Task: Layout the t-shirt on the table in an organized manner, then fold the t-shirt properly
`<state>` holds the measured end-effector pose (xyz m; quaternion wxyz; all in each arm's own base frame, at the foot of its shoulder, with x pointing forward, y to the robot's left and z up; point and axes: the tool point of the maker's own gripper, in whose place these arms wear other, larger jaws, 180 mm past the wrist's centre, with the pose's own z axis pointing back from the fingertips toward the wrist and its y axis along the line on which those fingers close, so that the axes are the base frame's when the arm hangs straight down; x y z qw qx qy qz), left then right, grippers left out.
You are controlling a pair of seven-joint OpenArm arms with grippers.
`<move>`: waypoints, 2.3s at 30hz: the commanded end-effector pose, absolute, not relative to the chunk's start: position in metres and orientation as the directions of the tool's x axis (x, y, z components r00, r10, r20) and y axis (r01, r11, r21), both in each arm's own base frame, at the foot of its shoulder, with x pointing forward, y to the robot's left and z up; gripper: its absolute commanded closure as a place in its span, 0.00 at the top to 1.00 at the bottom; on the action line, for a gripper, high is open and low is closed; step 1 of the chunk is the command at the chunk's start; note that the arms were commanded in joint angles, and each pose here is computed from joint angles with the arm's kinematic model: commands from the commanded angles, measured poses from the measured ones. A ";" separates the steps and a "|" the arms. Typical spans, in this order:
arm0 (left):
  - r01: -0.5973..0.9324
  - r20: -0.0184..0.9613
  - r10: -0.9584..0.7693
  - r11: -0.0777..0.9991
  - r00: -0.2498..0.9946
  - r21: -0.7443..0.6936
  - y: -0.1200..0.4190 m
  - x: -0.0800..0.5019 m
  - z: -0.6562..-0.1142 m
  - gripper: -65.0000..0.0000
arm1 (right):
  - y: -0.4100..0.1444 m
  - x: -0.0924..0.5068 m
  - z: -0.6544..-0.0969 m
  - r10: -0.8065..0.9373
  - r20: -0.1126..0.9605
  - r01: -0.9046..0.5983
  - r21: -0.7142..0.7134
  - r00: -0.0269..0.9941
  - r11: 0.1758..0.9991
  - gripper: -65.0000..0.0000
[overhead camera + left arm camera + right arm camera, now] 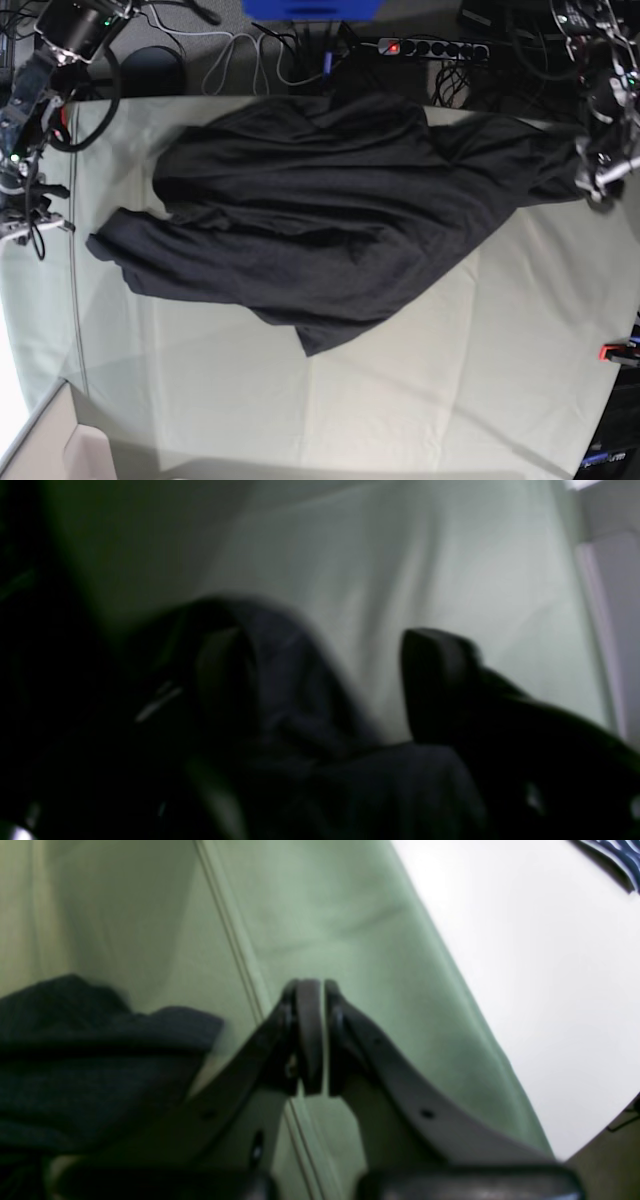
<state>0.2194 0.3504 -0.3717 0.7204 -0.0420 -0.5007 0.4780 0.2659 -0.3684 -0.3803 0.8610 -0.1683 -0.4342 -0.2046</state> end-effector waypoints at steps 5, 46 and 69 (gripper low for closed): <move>-0.442 0.711 0.702 0.650 0.038 -0.618 0.301 0.296 -0.318 0.67 | -0.368 0.270 -0.371 -0.196 0.838 0.502 -0.105 0.510 0.859 0.00; -0.055 0.746 0.134 0.990 0.653 -0.129 0.068 0.442 -0.448 0.01 | -0.343 0.264 -0.367 -0.119 0.833 0.421 -0.145 0.540 0.895 0.00; -0.202 0.975 0.160 0.971 0.154 -0.127 0.214 0.523 -0.233 0.00 | -0.321 0.278 -0.368 -0.087 0.832 0.359 -0.139 0.547 0.923 0.00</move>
